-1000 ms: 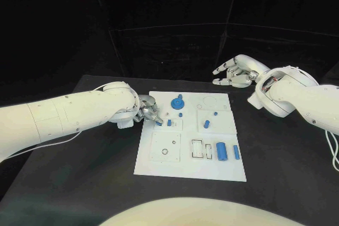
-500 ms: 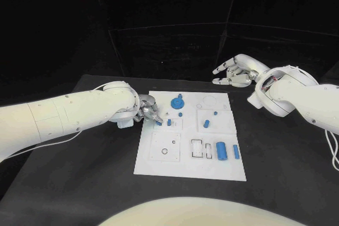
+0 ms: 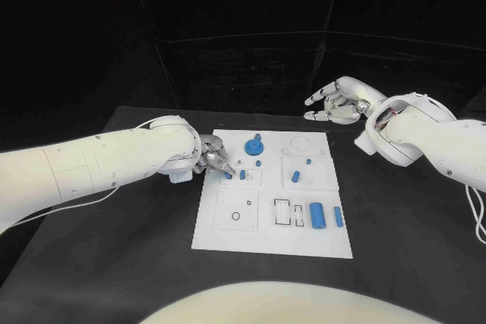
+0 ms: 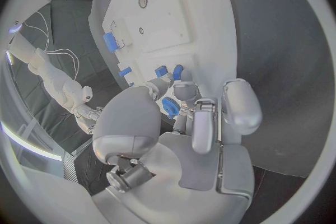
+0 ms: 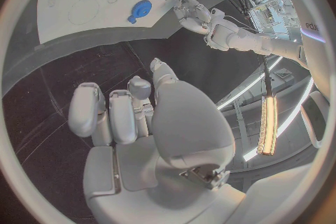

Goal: Assemble the parts on the task board

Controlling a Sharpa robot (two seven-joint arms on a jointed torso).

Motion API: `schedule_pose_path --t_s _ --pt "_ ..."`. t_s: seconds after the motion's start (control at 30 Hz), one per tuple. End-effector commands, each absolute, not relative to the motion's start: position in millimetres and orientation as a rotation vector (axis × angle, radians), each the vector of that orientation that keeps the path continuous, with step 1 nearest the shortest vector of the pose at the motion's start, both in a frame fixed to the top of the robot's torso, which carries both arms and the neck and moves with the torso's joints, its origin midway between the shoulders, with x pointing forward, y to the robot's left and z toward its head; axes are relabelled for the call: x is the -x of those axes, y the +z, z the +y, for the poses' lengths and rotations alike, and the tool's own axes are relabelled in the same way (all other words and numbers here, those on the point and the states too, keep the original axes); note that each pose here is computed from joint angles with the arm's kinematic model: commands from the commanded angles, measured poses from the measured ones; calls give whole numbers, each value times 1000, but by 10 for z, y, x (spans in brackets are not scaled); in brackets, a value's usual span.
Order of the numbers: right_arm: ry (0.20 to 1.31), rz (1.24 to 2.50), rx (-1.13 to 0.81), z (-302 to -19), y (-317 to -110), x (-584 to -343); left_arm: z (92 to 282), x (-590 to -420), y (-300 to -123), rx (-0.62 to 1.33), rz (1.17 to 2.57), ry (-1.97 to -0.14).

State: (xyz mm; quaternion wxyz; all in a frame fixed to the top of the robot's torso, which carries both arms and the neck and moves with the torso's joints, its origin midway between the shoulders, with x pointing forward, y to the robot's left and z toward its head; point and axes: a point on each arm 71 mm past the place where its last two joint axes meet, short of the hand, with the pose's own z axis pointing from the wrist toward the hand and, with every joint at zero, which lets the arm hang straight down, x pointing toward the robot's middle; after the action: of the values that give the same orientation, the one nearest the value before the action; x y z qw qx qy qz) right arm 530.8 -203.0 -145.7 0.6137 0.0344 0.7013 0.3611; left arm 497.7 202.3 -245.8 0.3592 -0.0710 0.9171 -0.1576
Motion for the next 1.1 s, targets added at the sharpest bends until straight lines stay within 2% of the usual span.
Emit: schedule_pose_path --t_s 0.03,1.1 --pt "833 1607 -77 -2033 -1438 -5309 2017 -4968 -2474 187 2385 -392" --pt "832 1604 -78 -2032 -1437 -5311 2054 -5024 -2490 216 2385 -376"
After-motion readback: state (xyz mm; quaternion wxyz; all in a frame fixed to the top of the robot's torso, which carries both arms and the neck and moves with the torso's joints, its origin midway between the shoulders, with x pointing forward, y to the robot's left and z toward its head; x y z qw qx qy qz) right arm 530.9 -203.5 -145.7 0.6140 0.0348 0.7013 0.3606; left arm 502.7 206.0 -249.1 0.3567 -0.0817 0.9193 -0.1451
